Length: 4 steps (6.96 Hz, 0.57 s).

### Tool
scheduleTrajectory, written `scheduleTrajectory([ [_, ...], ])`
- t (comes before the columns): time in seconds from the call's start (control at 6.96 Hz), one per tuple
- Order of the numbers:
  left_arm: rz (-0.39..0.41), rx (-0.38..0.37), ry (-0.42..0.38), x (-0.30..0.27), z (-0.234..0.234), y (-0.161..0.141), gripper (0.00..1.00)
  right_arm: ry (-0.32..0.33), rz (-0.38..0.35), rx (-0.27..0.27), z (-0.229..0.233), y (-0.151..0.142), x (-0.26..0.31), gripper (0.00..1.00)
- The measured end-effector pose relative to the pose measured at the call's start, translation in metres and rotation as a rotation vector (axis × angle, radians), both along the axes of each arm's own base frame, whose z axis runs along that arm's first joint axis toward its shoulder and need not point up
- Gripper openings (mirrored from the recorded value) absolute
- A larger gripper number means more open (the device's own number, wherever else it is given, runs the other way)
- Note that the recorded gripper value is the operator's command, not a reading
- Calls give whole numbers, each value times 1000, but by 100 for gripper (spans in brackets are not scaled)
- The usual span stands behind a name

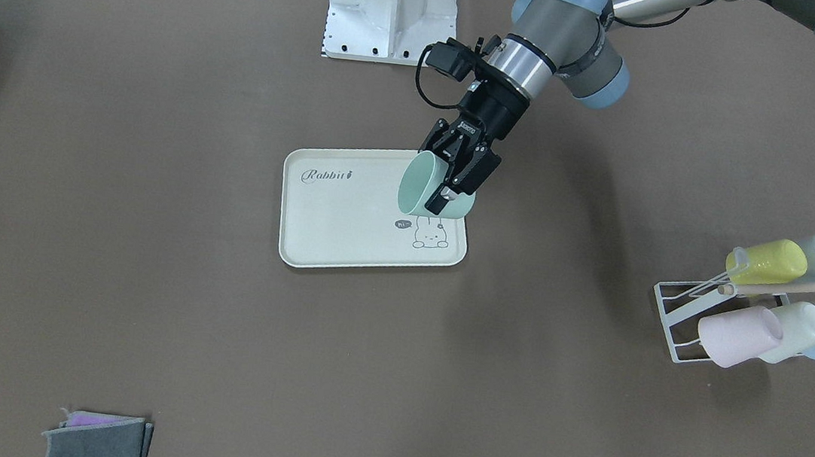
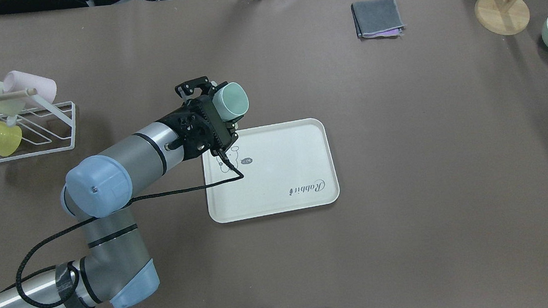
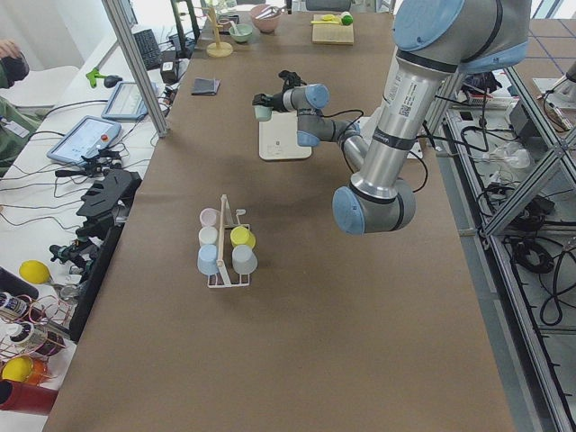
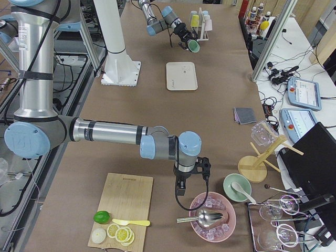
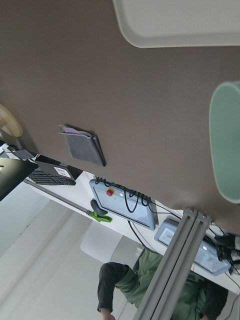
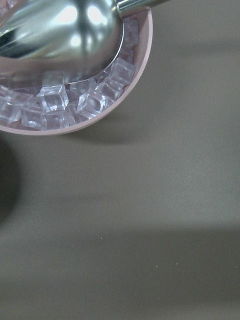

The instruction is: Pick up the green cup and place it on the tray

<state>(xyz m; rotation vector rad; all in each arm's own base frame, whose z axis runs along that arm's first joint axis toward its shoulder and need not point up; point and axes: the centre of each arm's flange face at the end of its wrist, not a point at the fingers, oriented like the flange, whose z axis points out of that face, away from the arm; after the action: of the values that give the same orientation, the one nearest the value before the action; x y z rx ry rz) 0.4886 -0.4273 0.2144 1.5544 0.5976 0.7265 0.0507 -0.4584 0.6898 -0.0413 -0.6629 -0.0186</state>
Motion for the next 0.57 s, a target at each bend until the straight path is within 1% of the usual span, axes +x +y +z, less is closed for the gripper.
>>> scheduleTrajectory([
  [0.14, 31, -53, 80, 15, 4, -3, 45, -2, 0, -2, 0, 1, 0, 100],
  [0.29, 53, -87, 146, 30, 10, -7, 45, -4, 1, -5, 0, 1, 0, 100],
  [0.43, 82, -113, 215, 45, 16, -11, 45, -4, 0, -10, 2, 2, 0, 100],
  [0.57, 129, -133, 299, 58, 25, -12, 45, -3, 0, -14, 4, 4, 0, 100],
])
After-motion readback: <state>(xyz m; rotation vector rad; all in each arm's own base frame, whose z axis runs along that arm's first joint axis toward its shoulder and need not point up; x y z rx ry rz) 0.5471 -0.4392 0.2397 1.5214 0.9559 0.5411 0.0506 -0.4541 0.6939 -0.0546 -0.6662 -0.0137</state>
